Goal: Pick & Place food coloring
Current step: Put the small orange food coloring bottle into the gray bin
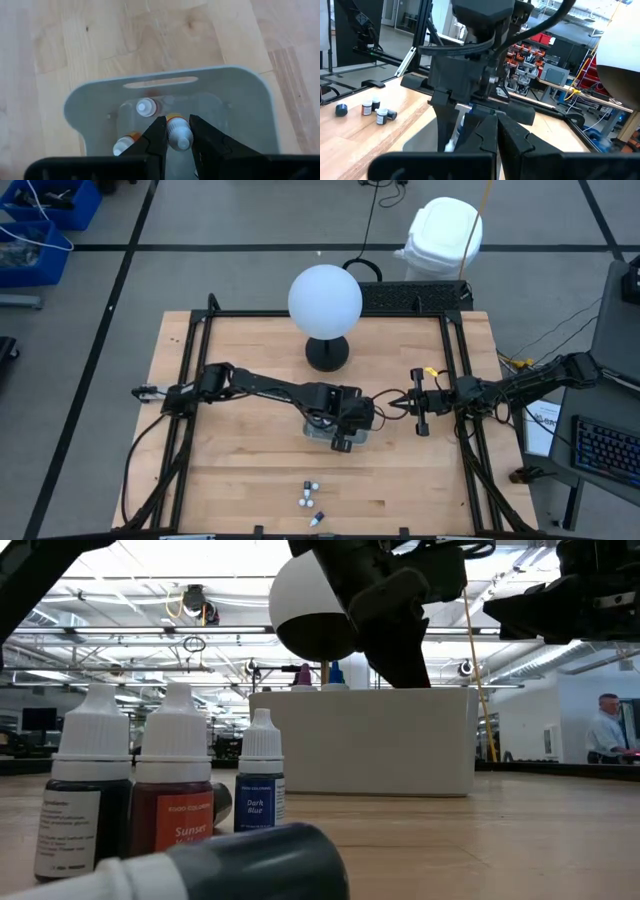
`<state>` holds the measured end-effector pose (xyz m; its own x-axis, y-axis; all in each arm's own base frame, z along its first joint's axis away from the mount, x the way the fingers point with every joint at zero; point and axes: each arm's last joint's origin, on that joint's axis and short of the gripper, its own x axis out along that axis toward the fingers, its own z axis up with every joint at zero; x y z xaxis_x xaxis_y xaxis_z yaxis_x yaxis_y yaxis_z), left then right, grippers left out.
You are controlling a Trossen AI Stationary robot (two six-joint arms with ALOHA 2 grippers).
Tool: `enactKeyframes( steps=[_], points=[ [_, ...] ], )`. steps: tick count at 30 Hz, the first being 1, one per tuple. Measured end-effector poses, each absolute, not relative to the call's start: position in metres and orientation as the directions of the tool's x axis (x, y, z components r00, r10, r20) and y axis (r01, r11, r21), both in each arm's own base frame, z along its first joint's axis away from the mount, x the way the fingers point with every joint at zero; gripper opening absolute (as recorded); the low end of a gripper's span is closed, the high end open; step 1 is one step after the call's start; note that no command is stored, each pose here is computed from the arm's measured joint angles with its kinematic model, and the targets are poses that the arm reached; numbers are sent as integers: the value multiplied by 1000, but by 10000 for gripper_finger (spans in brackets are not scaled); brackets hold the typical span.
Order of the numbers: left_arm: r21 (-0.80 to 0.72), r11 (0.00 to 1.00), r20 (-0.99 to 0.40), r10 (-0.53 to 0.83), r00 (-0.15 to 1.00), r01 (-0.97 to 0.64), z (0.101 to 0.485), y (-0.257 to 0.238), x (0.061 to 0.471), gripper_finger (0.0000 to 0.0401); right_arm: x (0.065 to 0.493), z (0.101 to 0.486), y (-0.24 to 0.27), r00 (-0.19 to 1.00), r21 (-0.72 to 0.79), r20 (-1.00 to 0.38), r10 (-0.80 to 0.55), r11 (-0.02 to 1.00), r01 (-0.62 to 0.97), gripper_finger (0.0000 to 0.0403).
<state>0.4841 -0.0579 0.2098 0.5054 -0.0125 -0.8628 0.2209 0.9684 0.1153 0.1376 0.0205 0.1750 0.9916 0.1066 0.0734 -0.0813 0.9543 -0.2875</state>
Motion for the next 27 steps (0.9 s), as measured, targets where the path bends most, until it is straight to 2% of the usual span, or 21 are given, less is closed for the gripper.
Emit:
enactKeyframes(
  steps=[20,27],
  points=[
    [82,979,-866,-22,500,185,188,-36,484,66,138,175,20,992,-288,73,107,954,-81,0],
    [47,976,-863,-66,500,210,178,-36,482,66,138,175,20,992,-290,74,107,954,-81,0]
  ],
)
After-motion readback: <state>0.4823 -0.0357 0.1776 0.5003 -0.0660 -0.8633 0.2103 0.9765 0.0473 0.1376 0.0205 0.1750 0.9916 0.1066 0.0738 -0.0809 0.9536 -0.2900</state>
